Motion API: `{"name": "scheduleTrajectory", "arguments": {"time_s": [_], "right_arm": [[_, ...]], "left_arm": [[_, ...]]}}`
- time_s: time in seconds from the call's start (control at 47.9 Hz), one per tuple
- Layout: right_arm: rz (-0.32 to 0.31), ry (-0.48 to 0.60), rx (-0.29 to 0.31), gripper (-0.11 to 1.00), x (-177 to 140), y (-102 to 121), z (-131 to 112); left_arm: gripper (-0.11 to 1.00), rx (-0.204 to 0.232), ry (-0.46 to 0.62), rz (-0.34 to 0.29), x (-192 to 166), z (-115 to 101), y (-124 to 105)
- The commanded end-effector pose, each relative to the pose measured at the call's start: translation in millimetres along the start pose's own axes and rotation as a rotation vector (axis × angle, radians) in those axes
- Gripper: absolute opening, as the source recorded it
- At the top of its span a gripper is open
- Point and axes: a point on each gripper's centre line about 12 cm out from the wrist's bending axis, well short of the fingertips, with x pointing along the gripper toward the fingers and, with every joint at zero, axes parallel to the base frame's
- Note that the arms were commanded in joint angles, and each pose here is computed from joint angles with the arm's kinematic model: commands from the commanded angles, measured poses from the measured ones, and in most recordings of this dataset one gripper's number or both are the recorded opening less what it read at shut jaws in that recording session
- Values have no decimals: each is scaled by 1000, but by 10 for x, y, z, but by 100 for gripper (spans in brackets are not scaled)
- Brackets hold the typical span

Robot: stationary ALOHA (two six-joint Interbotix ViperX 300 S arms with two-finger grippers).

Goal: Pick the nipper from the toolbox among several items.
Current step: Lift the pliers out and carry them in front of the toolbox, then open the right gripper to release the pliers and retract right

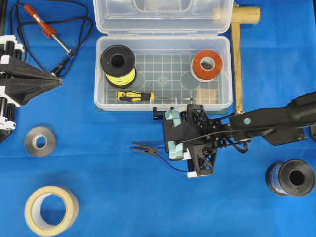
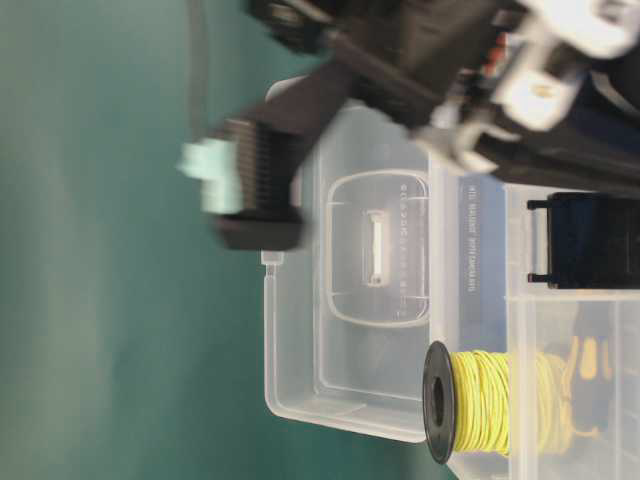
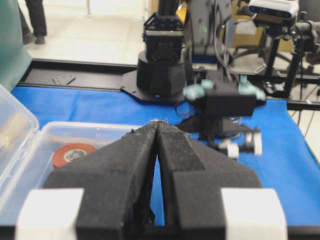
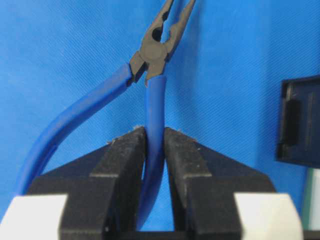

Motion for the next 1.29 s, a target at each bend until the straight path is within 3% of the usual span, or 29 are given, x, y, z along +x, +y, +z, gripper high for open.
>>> {"name": "scheduleTrajectory", "arguments": {"time_s": [0.0, 0.271, 0.376, 0.501, 0.668, 0.814, 1.043, 1.273], "right_arm": [[11, -38, 5, 13, 2, 20, 72], [0, -20, 40, 17, 75, -44, 40], [1, -27, 35, 47, 44, -38, 68], [7, -69, 23, 80, -233, -17, 202], [17, -177, -16, 71, -852, 3, 372], [21, -269, -39, 72, -1331, -29, 349], [2, -372, -11, 71, -1863, -262, -51], [-14, -514, 23, 71, -2184, -475, -526]], "left_arm": [[0, -1, -12, 2, 20, 34, 3], [0, -3, -14, 2, 20, 36, 3], [0, -3, -15, 2, 20, 37, 3], [0, -3, -18, 2, 15, 44, 3], [0, -3, -22, 2, 10, 50, 2], [0, -3, -22, 2, 10, 50, 2], [0, -3, -25, 2, 8, 55, 2], [0, -3, -41, 0, 8, 69, -1]]}}
